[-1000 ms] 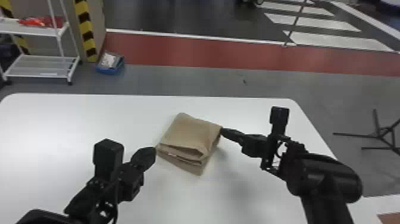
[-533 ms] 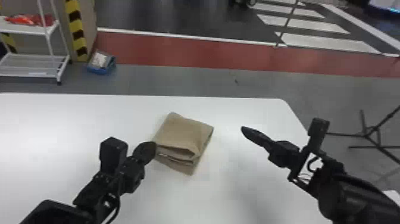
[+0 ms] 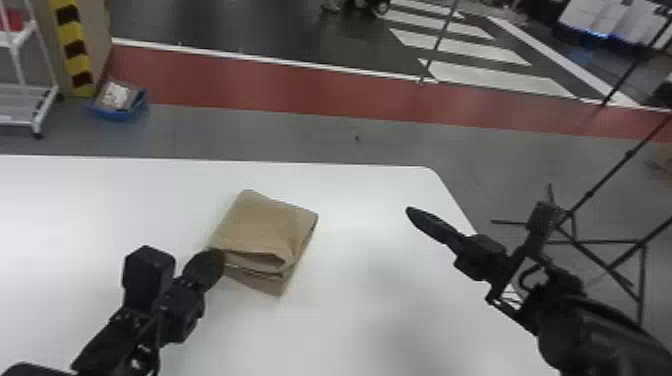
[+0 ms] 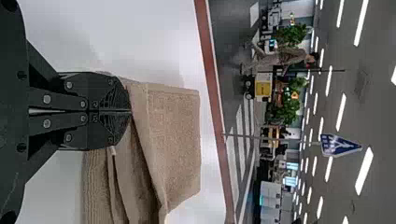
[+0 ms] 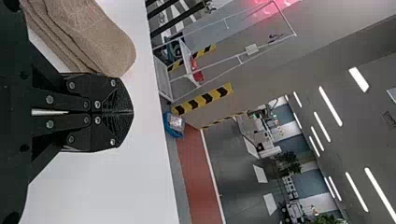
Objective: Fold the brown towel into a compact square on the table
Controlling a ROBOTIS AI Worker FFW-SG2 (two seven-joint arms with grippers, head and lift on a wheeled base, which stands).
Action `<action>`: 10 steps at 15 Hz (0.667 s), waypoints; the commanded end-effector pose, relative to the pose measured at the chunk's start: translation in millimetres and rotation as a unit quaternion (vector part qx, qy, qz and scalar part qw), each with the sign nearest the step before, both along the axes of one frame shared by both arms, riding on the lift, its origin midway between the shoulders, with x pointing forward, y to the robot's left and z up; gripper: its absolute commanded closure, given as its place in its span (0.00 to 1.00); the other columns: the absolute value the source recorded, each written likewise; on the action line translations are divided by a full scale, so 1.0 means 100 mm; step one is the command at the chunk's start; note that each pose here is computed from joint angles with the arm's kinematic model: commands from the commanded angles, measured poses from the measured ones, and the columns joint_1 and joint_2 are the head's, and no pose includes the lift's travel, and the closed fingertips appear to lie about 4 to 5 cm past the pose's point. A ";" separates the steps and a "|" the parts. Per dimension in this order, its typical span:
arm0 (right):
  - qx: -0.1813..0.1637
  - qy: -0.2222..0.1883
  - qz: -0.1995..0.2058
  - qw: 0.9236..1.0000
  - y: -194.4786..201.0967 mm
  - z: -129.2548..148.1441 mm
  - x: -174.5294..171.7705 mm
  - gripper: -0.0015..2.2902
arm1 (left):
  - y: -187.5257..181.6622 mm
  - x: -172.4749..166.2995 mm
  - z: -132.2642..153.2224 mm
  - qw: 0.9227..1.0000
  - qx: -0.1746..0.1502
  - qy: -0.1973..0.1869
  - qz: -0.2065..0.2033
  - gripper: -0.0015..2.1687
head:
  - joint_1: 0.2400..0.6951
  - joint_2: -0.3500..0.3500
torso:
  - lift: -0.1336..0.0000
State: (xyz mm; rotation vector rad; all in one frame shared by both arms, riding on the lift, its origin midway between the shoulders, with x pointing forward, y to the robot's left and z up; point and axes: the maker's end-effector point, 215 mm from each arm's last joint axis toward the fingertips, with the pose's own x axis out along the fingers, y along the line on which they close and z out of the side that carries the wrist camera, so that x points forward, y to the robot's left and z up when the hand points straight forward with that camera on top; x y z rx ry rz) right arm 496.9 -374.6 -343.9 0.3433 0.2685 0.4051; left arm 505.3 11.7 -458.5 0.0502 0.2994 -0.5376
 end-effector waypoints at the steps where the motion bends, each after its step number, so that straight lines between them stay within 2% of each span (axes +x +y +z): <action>1: 0.004 0.002 0.000 1.000 0.01 -0.02 0.09 0.63 | -0.08 -0.15 0.02 1.000 -0.002 0.020 -0.011 0.90 | 1.00 0.00 | 0.18; 3: 0.006 0.002 0.002 1.000 0.04 -0.03 0.10 0.62 | -0.11 -0.23 0.21 1.000 -0.014 0.006 -0.015 0.90 | 1.00 0.00 | 0.18; 5: 0.009 0.001 -0.001 1.000 0.02 -0.03 0.09 0.63 | 0.01 -0.10 0.35 1.000 -0.020 -0.019 0.002 0.90 | 1.00 0.00 | 0.18; 6: 0.012 0.005 -0.003 1.000 0.01 -0.07 0.05 0.62 | 0.09 0.02 0.33 0.999 -0.016 -0.026 0.011 0.90 | 1.00 0.00 | 0.18; 9: 0.008 0.013 -0.009 1.000 -0.09 -0.13 -0.07 0.63 | 0.30 0.33 -0.04 0.999 0.017 -0.009 0.036 0.90 | 1.00 0.00 | 0.18; 10: 0.008 0.015 -0.010 1.000 -0.11 -0.13 -0.09 0.63 | 0.34 0.38 -0.05 0.999 0.015 -0.017 0.040 0.90 | 1.00 0.00 | 0.18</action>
